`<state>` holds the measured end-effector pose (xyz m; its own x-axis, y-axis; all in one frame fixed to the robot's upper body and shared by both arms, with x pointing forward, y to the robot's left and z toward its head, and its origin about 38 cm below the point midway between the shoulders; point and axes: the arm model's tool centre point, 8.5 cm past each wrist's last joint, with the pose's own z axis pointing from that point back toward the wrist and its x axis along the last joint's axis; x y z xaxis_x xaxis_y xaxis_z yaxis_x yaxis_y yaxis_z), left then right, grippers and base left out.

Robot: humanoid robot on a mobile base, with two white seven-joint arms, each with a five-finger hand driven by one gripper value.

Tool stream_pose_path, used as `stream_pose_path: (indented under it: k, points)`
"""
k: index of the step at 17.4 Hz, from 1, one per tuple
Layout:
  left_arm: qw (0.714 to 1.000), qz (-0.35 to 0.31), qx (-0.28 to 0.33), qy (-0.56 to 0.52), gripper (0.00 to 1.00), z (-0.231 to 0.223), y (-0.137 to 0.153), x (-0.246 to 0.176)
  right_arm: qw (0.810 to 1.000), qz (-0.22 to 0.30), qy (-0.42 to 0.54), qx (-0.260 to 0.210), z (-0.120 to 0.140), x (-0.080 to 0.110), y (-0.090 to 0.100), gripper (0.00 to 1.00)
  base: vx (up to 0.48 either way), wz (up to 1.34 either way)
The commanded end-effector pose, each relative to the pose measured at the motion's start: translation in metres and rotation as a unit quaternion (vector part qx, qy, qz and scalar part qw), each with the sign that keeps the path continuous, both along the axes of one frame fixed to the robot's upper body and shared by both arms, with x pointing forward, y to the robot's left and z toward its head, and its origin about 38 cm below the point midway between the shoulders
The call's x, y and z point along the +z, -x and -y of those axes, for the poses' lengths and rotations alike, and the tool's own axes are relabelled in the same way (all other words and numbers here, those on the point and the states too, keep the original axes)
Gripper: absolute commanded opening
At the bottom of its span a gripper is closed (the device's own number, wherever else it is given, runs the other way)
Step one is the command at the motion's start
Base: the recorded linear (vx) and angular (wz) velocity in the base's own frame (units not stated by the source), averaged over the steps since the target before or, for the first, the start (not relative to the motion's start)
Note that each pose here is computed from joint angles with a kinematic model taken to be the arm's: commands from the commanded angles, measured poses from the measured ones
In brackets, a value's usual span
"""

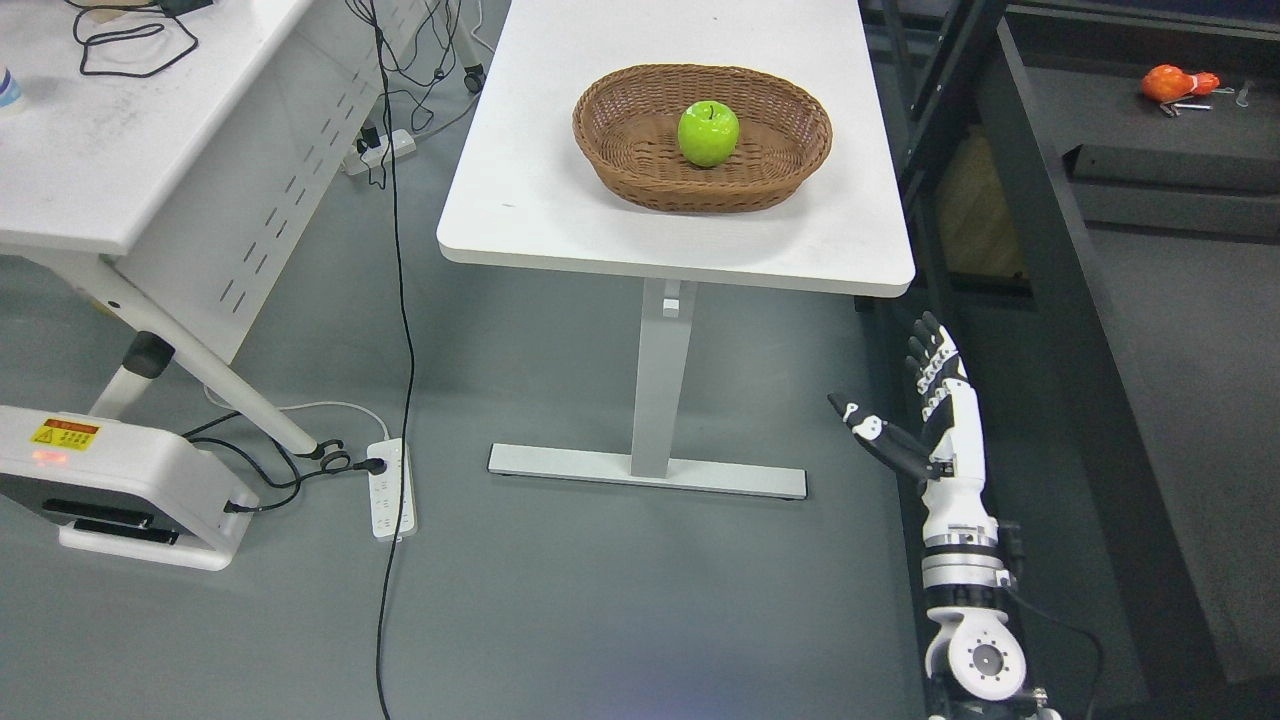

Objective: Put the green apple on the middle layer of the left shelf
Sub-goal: 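Drive toward the table and reach the right hand to the basket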

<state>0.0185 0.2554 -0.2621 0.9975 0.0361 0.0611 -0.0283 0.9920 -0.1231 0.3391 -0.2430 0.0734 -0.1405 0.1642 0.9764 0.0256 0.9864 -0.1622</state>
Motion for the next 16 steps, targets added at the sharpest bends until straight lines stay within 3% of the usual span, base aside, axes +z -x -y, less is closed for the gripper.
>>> stream_pose_path:
  k: [1, 7, 8, 9, 10, 11, 12, 14, 16]
  points:
    - [1.0, -0.004, 0.0, -0.008, 1.0, -0.011, 0.006, 0.001, 1.0, 0.001, 0.009, -0.004, 0.009, 0.002, 0.0, 1.0, 0.053, 0.0]
    - [1.0, -0.004, 0.0, -0.009, 1.0, -0.011, 0.006, 0.001, 1.0, -0.009, -0.007, -0.009, 0.014, -0.006, -0.001, 1.0, 0.058, 0.02]
    - [1.0, -0.004, 0.0, -0.008, 1.0, -0.011, 0.006, 0.001, 1.0, -0.004, 0.006, -0.004, 0.01, -0.004, -0.002, 1.0, 0.072, 0.05]
    - [1.0, -0.004, 0.0, -0.009, 1.0, -0.011, 0.006, 0.001, 0.996, -0.001, 0.092, -0.004, 0.006, -0.001, -0.005, 1.0, 0.084, 0.04]
    - [1.0, -0.004, 0.0, -0.009, 1.0, -0.011, 0.006, 0.001, 0.979, 0.011, 0.205, -0.013, 0.01, 0.006, -0.01, 1.0, 0.084, 0.04]
    - [1.0, -0.004, 0.0, -0.008, 1.0, -0.011, 0.006, 0.001, 0.94, 0.029, 0.339, -0.038, 0.018, 0.015, -0.014, 1.0, 0.123, 0.05]
    - [1.0, -0.004, 0.0, -0.009, 1.0, -0.011, 0.006, 0.001, 0.912, 0.039, 0.404, -0.064, 0.022, 0.018, -0.014, 1.0, 0.123, 0.05]
    - [1.0, -0.004, 0.0, -0.009, 1.0, -0.011, 0.006, 0.001, 0.904, 0.041, 0.417, -0.09, 0.04, 0.027, -0.014, 1.0, 0.127, 0.09]
    - [1.0, -0.004, 0.0, -0.008, 1.0, -0.011, 0.006, 0.001, 0.914, 0.058, 0.39, -0.094, 0.04, 0.041, -0.013, 1.0, 0.164, 0.16]
